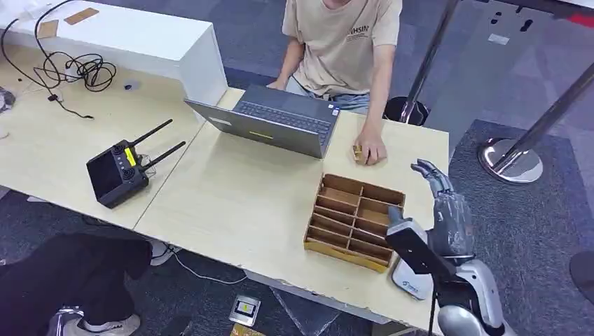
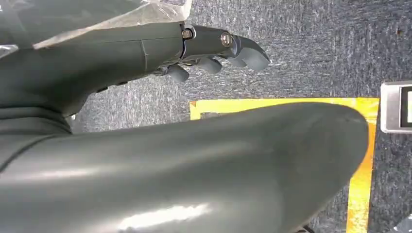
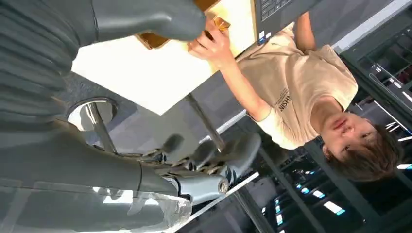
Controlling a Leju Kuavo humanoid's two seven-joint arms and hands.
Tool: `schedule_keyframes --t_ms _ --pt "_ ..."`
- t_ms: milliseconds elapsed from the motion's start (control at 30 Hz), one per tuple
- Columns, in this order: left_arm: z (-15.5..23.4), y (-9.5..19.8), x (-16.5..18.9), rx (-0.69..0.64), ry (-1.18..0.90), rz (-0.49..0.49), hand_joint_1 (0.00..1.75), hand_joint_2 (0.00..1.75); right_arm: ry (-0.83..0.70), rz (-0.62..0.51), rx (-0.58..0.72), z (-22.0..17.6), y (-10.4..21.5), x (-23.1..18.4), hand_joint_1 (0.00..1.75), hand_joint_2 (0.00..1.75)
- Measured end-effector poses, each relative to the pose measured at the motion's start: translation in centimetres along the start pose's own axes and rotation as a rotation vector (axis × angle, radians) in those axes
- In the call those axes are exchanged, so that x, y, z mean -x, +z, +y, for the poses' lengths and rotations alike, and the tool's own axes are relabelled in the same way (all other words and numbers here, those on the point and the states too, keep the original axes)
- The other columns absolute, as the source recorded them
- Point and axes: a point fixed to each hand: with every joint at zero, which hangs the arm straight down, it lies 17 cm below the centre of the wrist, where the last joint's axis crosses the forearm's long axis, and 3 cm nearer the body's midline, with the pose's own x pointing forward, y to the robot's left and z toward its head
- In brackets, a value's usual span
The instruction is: Pass the card to the sensor for recognition and then transmit it.
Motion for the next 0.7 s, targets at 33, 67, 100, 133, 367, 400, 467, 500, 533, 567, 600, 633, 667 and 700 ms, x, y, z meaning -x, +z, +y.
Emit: schedule_keyframes --t_ms 33,67,100,133,367,400,467,500,533,567,600,633,667,700 --pt "0.00 0.00 0.00 0.000 0.000 0.000 0.00 0.00 0.001 0.002 -0.001 0.06 0.06 0.09 0.65 1.75" --pt "0.00 0.00 0.00 0.000 0.000 0.000 0.00 0.00 0.001 0.004 -0.002 0.12 0.11 0.14 0.65 1.75" --pt "0.00 0.00 0.00 0.000 0.000 0.000 0.00 0.00 0.001 0.005 -0.002 0.16 0.17 0.19 0.65 1.75" --pt "0.00 0.00 0.00 0.000 0.000 0.000 0.00 0.00 0.001 0.005 -0.003 0.19 0.19 0.18 0.65 1.75" --pt "0.00 0.00 -0.01 0.000 0.000 0.000 0.00 0.00 0.002 0.011 -0.006 0.43 0.33 0.42 0.66 1.75" --pt "0.00 0.00 -0.01 0.000 0.000 0.000 0.00 0.00 0.002 0.011 -0.006 0.45 0.37 0.44 0.65 1.75" --pt "0.00 0.00 -0.02 0.000 -0.001 0.000 0.00 0.00 0.002 0.011 -0.007 0.49 0.40 0.44 0.58 1.75" --pt "0.00 0.00 -0.02 0.000 -0.001 -0.001 0.00 0.00 0.003 0.012 -0.007 0.51 0.42 0.45 0.58 1.75" --pt "0.00 0.00 -0.02 0.000 -0.001 -0.001 0.00 0.00 0.007 0.012 -0.006 0.52 0.46 0.49 0.56 1.75" --pt "0.00 0.00 -0.02 0.000 0.000 0.000 0.00 0.00 0.015 0.016 -0.006 0.56 0.51 0.62 0.54 1.75" --pt "0.00 0.00 -0.02 0.000 0.000 0.000 0.00 0.00 0.026 0.019 -0.007 0.62 0.59 0.74 0.56 1.75" --pt "0.00 0.00 -0.01 0.000 0.000 0.000 0.00 0.00 0.040 0.022 -0.008 0.71 0.71 0.86 0.56 1.75" --pt "0.00 0.00 -0.01 0.000 0.000 0.000 0.00 0.00 0.049 0.027 -0.011 0.84 0.84 0.98 0.56 1.75" --pt "0.00 0.00 -0.01 0.000 0.001 0.000 0.00 0.00 0.059 0.029 -0.014 1.00 0.97 1.07 0.58 1.75"
